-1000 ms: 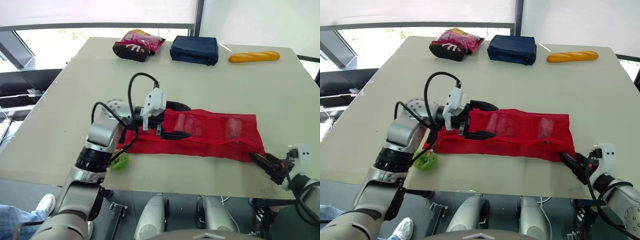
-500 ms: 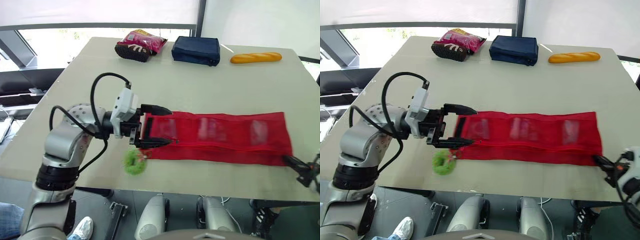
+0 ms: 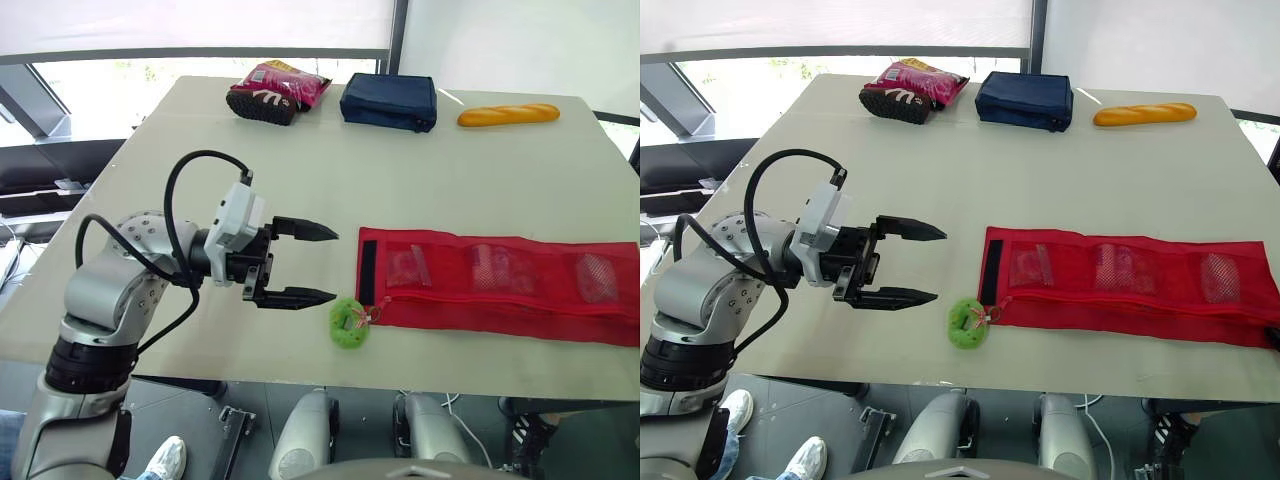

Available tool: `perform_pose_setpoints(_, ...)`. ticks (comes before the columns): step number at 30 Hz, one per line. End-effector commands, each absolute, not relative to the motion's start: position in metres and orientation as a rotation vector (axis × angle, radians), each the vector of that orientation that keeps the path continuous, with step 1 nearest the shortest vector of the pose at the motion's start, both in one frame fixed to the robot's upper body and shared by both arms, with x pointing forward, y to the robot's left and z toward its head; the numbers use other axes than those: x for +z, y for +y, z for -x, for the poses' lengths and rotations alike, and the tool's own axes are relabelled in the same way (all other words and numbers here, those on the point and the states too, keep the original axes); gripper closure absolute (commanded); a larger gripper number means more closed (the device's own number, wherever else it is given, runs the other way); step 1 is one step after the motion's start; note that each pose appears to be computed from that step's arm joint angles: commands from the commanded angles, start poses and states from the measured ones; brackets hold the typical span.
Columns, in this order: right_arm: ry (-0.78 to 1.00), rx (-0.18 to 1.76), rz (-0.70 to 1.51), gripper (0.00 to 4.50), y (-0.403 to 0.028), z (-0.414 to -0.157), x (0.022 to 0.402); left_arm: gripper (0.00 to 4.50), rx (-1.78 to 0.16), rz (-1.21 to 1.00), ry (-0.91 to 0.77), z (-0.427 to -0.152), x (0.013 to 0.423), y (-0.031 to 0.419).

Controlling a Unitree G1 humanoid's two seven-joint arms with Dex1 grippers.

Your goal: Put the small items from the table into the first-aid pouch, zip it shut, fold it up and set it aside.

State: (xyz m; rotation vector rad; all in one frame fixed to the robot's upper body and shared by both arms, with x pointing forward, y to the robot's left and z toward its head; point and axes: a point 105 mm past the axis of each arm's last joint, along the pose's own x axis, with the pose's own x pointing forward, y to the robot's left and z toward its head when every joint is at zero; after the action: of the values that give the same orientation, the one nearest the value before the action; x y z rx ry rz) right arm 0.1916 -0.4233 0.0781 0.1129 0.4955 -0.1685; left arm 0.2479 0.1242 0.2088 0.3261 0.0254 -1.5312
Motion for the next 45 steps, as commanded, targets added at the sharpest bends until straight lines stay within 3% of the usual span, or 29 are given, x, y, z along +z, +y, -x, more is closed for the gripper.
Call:
perform_pose_setpoints(1, 0.425, -0.110, -0.037, 0.91, -0.424, -0.189, 0.105, 0.00, -1.495, -0.356, 0.009, -0.245, 0.213, 0.130)
perform_pose_setpoints(3, 0.401, -0.034, 0.016, 0.05, -0.415, -0.187, 0.114, 0.00, -1.464, -0.345, 0.025, -0.247, 0.210, 0.132)
perform_pose_setpoints(11, 0.232, 0.449, 0.296, 0.05, -0.327, -0.180, 0.156, 0.00, -1.179, -0.279, 0.154, -0.281, 0.171, 0.140)
perform_pose_setpoints(21, -0.008, 0.797, 0.285, 0.05, -0.227, -0.192, 0.207, 0.00, -1.024, -0.137, 0.338, -0.305, 0.127, 0.131)
perform_pose_setpoints(25, -0.004, 0.854, 0.283, 0.05, -0.210, -0.191, 0.213, 0.00, -1.010, -0.041, 0.399, -0.309, 0.120, 0.120)
perform_pose_setpoints(29, -0.020, 0.916, 0.304, 0.05, -0.192, -0.192, 0.219, 0.00, -1.016, 0.204, 0.524, -0.312, 0.113, 0.094)
perform_pose_setpoints(36, -0.038, 0.944, 0.322, 0.05, -0.181, -0.194, 0.224, 0.00, -0.970, 0.312, 0.742, -0.313, 0.087, 0.073)
perform_pose_setpoints(45, -0.051, 0.934, 0.319, 0.05, -0.176, -0.194, 0.221, 0.00, -1.020, 0.570, 0.730, -0.315, 0.106, 0.049)
